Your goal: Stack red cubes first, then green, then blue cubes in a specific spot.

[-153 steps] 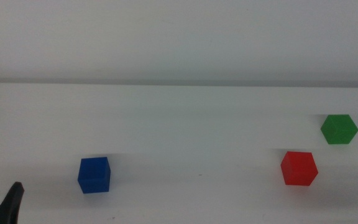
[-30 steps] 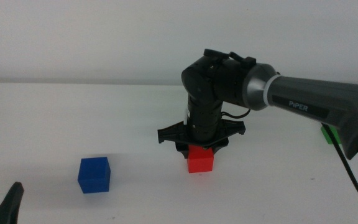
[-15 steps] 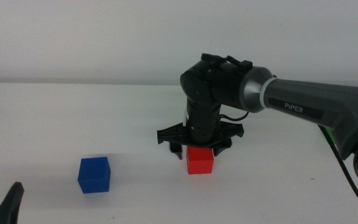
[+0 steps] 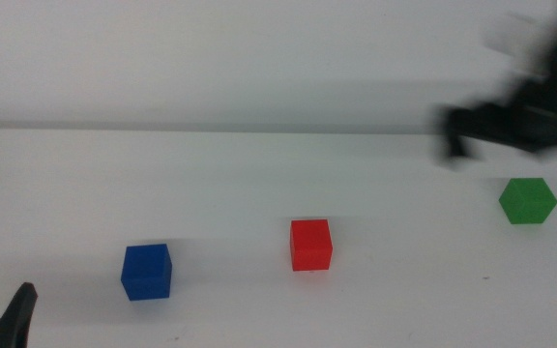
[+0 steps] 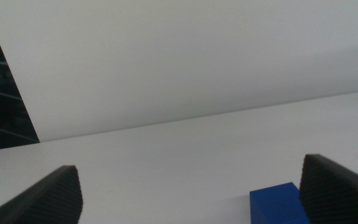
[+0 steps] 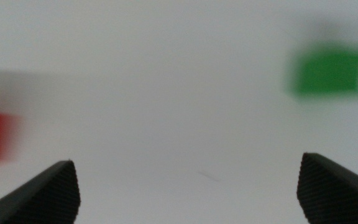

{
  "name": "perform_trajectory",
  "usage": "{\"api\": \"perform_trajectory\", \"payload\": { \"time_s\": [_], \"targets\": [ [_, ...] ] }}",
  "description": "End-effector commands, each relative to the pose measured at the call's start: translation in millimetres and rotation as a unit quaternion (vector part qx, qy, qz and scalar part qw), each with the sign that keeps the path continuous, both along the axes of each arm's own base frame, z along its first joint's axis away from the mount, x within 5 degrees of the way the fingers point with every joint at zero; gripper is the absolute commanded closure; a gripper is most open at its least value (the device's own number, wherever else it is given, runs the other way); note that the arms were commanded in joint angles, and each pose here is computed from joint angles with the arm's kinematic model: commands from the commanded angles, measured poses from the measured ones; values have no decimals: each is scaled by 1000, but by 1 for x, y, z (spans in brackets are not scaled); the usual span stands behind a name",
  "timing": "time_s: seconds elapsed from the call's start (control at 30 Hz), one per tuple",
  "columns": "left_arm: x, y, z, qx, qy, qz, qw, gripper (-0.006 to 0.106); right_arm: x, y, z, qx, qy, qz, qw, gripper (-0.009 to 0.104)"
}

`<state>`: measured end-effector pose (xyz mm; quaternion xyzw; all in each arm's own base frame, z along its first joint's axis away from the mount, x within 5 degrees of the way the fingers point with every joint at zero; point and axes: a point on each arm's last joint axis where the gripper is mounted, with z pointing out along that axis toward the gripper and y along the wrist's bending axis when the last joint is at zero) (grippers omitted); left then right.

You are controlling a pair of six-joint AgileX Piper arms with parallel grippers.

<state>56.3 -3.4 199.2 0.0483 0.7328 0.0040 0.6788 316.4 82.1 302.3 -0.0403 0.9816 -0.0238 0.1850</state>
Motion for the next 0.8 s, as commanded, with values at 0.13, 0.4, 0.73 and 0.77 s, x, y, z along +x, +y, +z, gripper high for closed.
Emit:
{"api": "perform_trajectory", "payload": {
  "time_s": [0.13,0.4,0.73,0.77],
  "targets": [
    [-1,0,-11,-4,-6,0,1000,7,-23,-132,-27,-27,63,-132,989,2],
    [-1,0,-11,-4,-6,0,1000,7,20,-166,-57,-2,88,-114,990,2],
    [-1,0,-11,-4,-6,0,1000,7,91,-157,-75,27,111,-73,991,2],
    [-1,0,-11,-4,-6,0,1000,7,96,-152,-78,26,113,-61,991,2]
  ]
}}
